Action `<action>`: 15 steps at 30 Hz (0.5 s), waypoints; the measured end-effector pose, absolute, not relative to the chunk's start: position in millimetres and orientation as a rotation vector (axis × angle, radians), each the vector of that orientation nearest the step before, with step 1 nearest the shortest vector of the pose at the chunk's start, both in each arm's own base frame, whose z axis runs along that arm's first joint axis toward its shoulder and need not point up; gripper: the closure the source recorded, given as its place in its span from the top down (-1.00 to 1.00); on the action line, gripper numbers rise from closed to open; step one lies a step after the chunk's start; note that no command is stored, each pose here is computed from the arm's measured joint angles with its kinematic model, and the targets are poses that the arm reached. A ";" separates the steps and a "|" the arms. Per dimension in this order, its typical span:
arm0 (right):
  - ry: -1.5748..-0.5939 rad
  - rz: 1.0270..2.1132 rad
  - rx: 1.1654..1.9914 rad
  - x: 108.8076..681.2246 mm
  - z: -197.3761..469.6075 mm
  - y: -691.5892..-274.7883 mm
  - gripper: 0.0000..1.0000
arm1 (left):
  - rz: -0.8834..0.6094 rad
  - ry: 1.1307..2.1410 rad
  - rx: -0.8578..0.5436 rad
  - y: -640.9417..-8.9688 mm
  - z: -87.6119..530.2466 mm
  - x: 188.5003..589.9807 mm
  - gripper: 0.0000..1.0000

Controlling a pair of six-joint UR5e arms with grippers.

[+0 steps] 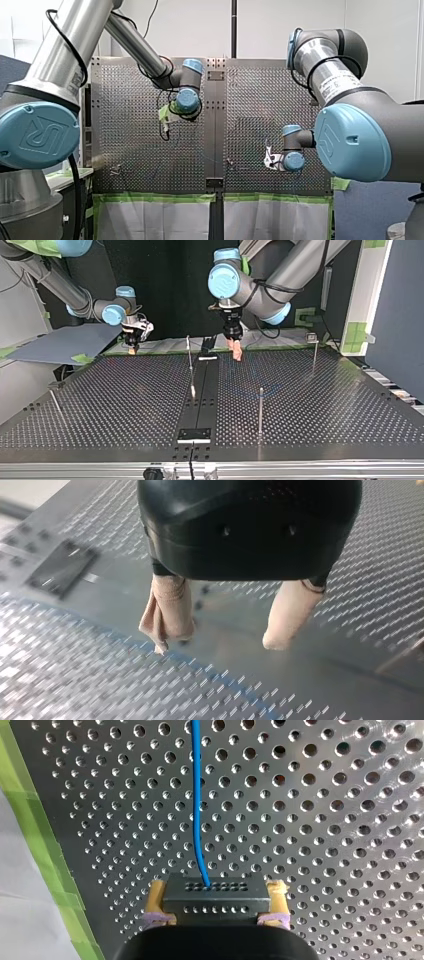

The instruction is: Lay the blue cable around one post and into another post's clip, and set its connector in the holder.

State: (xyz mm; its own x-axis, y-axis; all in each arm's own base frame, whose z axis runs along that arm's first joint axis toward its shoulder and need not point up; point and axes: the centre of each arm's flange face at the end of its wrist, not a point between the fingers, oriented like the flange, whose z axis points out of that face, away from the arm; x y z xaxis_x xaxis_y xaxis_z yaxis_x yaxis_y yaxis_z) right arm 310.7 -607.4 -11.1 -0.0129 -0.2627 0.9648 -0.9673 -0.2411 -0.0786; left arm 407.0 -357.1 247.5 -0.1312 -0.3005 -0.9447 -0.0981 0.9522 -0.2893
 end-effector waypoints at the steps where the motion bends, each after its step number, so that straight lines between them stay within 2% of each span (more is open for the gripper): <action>1: -1.308 1.297 1.574 310.9 -11.1 -607.4 -0.25 | -0.175 1.699 -0.318 -353.0 251.0 408.2 1.00; 8: -1.304 1.305 1.583 312.7 -11.5 -606.8 -0.25 | -0.181 1.674 -0.413 -324.1 277.7 417.2 1.00; 15: -1.300 1.310 1.587 315.0 -11.4 -605.8 -0.25 | -0.242 1.604 -0.503 -304.5 310.6 421.7 1.00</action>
